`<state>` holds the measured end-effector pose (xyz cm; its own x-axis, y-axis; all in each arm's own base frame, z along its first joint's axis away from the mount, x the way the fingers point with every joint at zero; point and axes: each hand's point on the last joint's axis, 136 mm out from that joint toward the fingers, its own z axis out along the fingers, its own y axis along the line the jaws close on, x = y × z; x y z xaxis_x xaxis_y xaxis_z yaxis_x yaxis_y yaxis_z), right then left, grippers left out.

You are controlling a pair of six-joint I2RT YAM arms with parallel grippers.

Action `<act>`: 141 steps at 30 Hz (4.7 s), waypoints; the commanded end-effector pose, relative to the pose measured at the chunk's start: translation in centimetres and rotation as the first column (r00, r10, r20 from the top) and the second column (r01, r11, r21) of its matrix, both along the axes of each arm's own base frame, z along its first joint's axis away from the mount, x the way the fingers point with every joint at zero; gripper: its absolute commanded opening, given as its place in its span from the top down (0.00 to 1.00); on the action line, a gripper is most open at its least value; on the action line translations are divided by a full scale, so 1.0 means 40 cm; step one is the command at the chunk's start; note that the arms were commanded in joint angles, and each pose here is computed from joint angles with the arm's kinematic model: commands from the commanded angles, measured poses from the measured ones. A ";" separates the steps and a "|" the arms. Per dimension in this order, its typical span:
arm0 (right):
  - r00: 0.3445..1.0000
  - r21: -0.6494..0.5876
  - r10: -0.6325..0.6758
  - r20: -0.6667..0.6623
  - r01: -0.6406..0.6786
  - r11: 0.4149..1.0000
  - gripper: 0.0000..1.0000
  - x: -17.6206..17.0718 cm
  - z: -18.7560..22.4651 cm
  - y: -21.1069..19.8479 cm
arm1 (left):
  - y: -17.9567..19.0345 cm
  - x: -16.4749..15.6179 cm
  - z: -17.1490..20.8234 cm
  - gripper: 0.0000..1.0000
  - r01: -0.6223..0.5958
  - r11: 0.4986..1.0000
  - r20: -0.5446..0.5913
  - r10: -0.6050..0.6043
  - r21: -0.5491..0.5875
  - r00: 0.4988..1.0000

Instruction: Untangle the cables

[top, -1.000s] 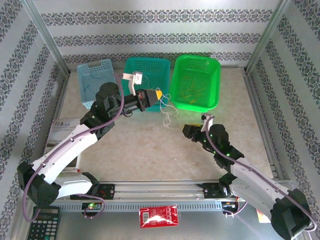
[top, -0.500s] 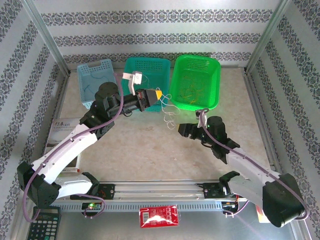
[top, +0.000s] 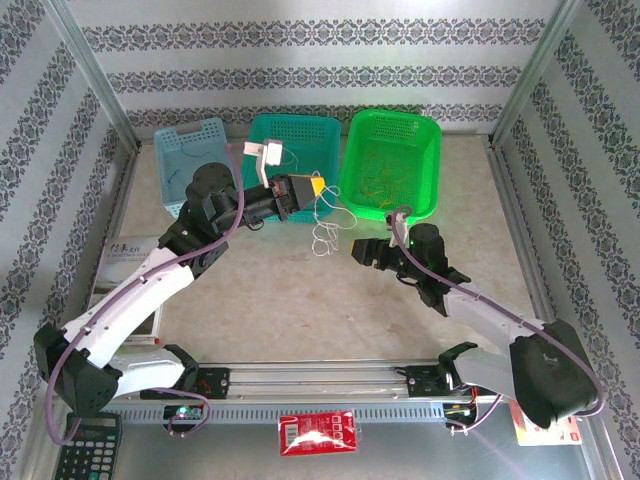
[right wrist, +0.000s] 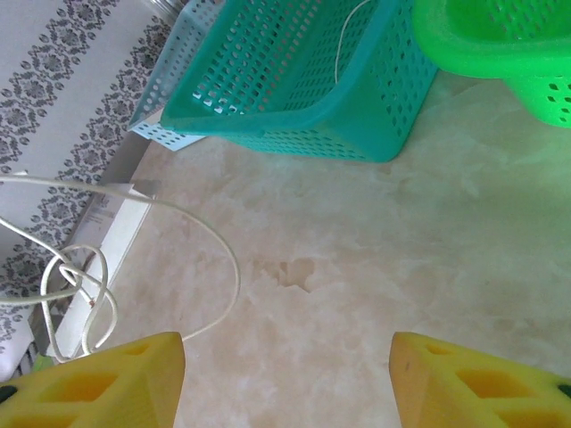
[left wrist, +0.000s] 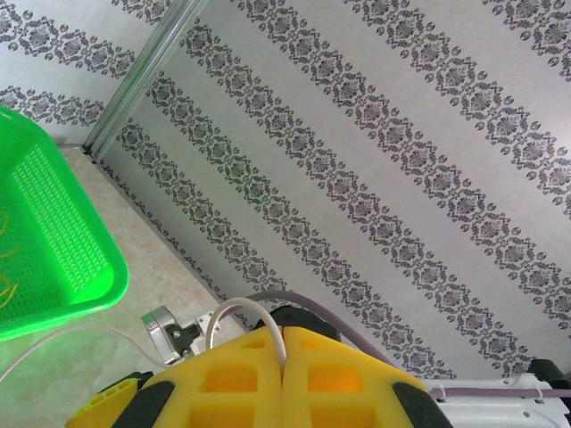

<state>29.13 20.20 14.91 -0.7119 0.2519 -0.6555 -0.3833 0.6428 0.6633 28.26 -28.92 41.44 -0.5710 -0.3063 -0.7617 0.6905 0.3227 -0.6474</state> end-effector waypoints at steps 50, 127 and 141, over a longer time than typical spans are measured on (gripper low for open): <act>0.913 -0.103 -0.343 -0.220 0.328 0.939 1.00 -0.012 -0.182 -0.211 | 0.400 0.128 0.260 1.00 -0.437 0.873 0.201 0.478 -0.215 0.855; 0.973 -0.287 0.022 -0.229 -0.089 0.954 0.34 -0.149 -0.146 0.035 | 0.306 0.638 -0.385 0.48 -0.384 0.898 -0.165 0.420 0.214 0.892; 0.952 -0.362 0.043 -0.303 -0.156 0.919 0.37 -0.161 -0.263 0.062 | 0.307 0.510 -0.254 0.00 -0.373 0.901 -0.101 0.401 0.220 0.910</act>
